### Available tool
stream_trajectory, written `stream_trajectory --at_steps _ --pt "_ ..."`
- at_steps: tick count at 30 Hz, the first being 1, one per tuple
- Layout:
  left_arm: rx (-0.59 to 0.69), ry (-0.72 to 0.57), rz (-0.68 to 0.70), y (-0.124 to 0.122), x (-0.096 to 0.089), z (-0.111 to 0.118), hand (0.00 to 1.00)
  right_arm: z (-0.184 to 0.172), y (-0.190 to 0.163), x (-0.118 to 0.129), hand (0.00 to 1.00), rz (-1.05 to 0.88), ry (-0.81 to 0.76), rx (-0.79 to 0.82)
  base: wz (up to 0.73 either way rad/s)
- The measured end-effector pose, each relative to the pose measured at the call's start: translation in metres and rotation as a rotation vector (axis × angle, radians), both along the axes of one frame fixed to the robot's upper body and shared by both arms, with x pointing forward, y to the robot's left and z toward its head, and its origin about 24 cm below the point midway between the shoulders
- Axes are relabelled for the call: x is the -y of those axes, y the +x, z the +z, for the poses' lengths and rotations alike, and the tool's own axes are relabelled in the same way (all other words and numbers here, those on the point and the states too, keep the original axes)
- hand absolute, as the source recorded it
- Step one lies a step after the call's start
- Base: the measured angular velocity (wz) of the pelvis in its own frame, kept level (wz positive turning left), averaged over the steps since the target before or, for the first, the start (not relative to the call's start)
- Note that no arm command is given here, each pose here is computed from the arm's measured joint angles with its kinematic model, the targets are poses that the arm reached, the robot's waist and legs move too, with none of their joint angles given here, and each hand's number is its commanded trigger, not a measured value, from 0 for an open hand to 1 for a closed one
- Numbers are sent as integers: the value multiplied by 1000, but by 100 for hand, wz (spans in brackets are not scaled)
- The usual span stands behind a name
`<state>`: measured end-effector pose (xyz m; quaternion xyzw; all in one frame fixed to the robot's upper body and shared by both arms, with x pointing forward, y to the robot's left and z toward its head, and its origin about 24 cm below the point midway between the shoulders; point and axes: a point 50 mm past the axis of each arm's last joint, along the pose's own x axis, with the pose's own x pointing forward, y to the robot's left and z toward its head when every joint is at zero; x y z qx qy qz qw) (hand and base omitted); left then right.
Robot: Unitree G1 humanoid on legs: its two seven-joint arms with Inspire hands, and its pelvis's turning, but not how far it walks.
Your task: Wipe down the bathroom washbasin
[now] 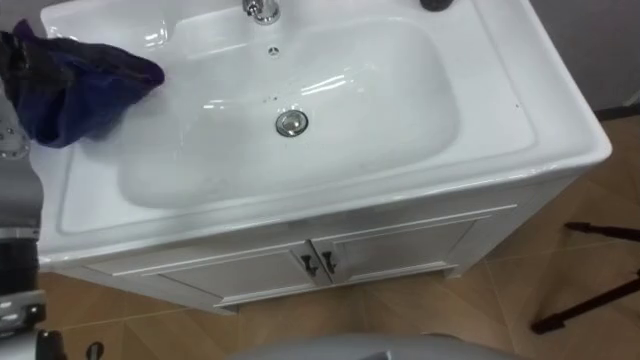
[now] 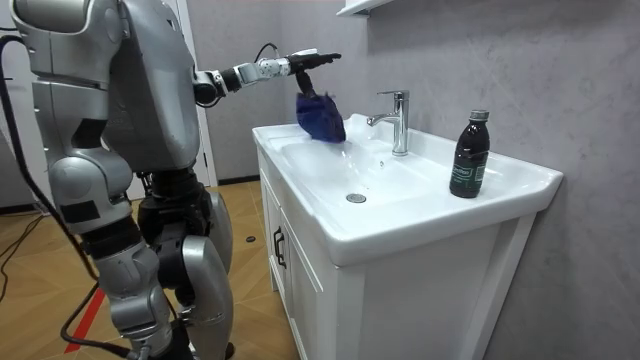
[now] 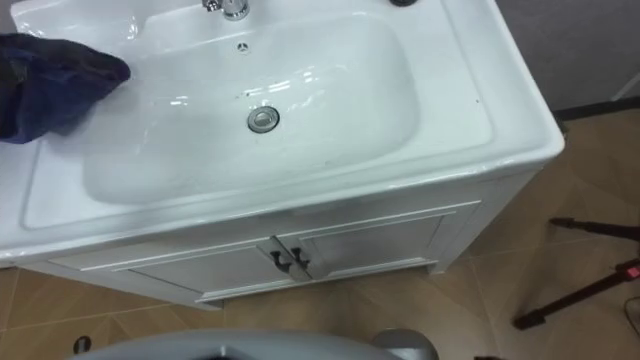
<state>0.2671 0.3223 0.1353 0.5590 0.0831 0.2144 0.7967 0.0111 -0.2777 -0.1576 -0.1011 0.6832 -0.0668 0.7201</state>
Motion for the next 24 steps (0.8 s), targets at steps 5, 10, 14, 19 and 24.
stream_trajectory --at_steps 5,10,14,19,24 --pt "-42 -20 21 -1 -2 -3 0 0 0 1 0 -17 -12 8 -1" --pt "-68 -9 36 -2 -3 -4 0 0 0 2 0 -17 -31 16 3" --pt "-72 5 48 -2 -4 -3 0 1 -1 2 0 -21 -41 13 1" --pt "-69 2 48 -2 -4 -3 0 0 -8 1 0 -76 -35 11 0" --pt "-50 8 37 -2 -2 1 0 0 -10 1 0 -128 -41 20 0"
